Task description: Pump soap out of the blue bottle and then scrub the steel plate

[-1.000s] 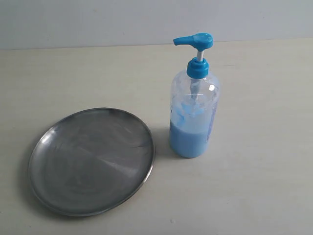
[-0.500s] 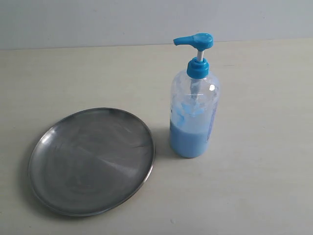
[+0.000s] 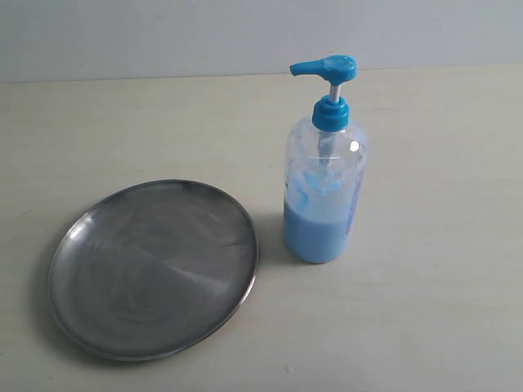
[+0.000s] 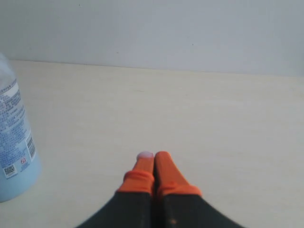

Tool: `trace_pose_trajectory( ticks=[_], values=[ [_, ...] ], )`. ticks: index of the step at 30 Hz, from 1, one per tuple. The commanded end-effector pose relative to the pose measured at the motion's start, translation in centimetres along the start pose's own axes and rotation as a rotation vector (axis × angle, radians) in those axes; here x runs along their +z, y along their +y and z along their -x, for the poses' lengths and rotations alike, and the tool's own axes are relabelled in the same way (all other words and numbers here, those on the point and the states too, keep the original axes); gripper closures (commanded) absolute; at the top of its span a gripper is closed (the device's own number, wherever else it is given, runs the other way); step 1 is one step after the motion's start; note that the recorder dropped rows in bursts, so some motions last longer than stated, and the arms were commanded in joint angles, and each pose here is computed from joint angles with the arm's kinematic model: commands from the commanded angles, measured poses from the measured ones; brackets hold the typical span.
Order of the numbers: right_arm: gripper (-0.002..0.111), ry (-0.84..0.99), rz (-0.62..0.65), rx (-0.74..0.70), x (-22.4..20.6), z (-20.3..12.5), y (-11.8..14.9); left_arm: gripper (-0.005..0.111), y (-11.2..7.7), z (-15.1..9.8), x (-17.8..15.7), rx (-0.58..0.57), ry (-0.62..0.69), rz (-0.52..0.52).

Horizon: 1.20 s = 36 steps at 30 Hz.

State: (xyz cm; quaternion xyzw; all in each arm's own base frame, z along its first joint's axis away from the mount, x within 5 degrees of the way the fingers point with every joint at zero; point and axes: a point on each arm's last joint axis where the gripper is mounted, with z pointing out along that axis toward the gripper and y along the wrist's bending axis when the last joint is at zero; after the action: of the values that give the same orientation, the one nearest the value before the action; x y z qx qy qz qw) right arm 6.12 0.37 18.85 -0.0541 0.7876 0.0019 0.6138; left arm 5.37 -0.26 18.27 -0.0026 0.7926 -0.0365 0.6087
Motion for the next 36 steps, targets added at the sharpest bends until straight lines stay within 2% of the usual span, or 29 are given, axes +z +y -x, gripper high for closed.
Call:
trace_pose_trajectory(
  ticks=[1,12,36],
  values=[
    [0.108,-0.029,-0.007,-0.005,-0.2,1.8,-0.1,0.107,0.0,0.0,0.0,-0.01,-0.013,-0.001],
    [0.108,-0.105,-0.011,-0.003,-0.9,5.9,-0.4,0.107,0.0,0.0,0.0,-0.01,-0.013,-0.001],
    [0.108,-0.059,-0.008,-0.005,1.2,11.3,-0.7,0.107,0.0,0.0,0.0,-0.01,-0.013,-0.001]
  ],
)
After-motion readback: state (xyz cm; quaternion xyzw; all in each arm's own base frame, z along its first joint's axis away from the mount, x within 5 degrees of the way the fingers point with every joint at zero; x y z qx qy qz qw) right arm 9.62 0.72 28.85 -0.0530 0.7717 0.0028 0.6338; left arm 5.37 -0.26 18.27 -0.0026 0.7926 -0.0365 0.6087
